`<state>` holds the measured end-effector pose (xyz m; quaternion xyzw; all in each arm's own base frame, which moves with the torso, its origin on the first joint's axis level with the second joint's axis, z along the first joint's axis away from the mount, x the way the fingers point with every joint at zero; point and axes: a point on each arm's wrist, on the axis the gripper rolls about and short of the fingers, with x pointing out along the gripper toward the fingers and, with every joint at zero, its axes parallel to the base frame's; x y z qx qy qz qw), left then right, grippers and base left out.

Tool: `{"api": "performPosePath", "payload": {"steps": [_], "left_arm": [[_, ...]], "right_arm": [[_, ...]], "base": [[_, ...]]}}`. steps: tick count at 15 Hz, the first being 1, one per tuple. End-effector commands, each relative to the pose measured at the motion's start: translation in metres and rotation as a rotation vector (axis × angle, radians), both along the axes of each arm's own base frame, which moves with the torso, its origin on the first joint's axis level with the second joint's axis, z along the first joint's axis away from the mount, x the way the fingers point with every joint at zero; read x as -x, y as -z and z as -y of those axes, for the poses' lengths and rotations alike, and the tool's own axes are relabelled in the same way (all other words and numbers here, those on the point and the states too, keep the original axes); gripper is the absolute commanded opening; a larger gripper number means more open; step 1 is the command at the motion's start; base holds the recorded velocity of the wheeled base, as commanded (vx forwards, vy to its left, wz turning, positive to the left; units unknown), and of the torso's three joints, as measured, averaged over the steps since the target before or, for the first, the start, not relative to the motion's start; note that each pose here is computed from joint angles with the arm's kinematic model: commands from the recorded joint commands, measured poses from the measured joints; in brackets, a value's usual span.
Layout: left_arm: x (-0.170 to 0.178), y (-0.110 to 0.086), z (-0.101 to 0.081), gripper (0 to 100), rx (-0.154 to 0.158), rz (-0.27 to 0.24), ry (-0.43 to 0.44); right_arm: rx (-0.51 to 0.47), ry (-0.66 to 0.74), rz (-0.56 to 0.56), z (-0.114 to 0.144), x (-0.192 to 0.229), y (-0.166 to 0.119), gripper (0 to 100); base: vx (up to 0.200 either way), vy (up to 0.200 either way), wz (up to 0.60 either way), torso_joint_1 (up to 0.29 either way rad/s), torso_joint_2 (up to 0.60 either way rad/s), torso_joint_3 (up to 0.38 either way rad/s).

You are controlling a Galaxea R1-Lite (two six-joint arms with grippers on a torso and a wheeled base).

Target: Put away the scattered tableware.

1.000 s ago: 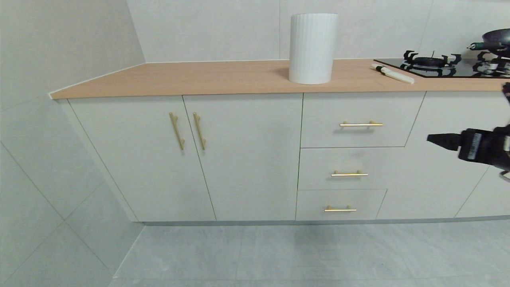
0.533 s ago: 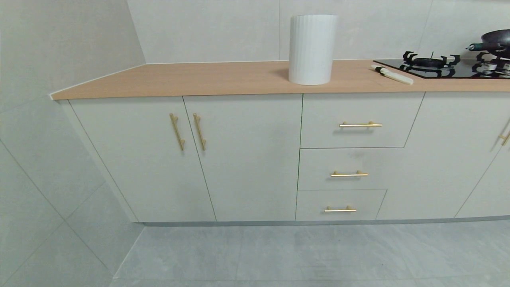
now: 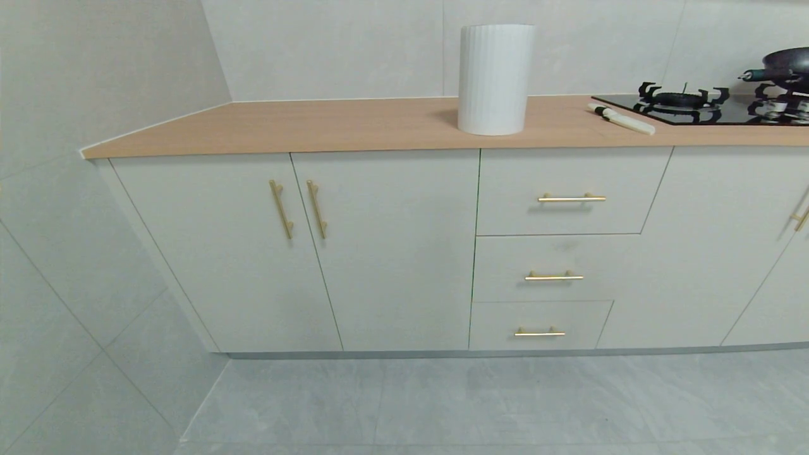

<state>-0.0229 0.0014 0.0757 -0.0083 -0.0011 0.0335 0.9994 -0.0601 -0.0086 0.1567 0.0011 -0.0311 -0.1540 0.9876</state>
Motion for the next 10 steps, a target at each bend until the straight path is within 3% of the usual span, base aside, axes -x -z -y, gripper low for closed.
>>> {"api": "performPosePath", "payload": {"steps": [1, 4, 7, 10], "left_arm": [[0.0, 0.0, 0.0, 100, 0.0, 0.0, 0.0], [0.0, 0.0, 0.0, 100, 0.0, 0.001, 0.0], [0.0, 0.0, 0.0, 100, 0.0, 0.0, 0.0], [0.0, 0.0, 0.0, 100, -0.001, 0.0, 0.0]], "right_arm": [[0.004, -0.059, -0.04, -0.003, -0.009, 0.033, 100], [-0.012, -0.24, 0.032, -0.007, -0.036, 0.069, 100], [-0.004, -0.315, -0.013, -0.008, -0.037, 0.076, 100], [0.086, -0.377, -0.027, -0.01, -0.037, 0.076, 100]], "base": [[0.0, 0.0, 0.0, 0.0, 0.0, 0.0], [0.0, 0.0, 0.0, 0.0, 0.0, 0.0], [0.0, 0.0, 0.0, 0.0, 0.0, 0.0], [0.0, 0.0, 0.0, 0.0, 0.0, 0.0]]}}
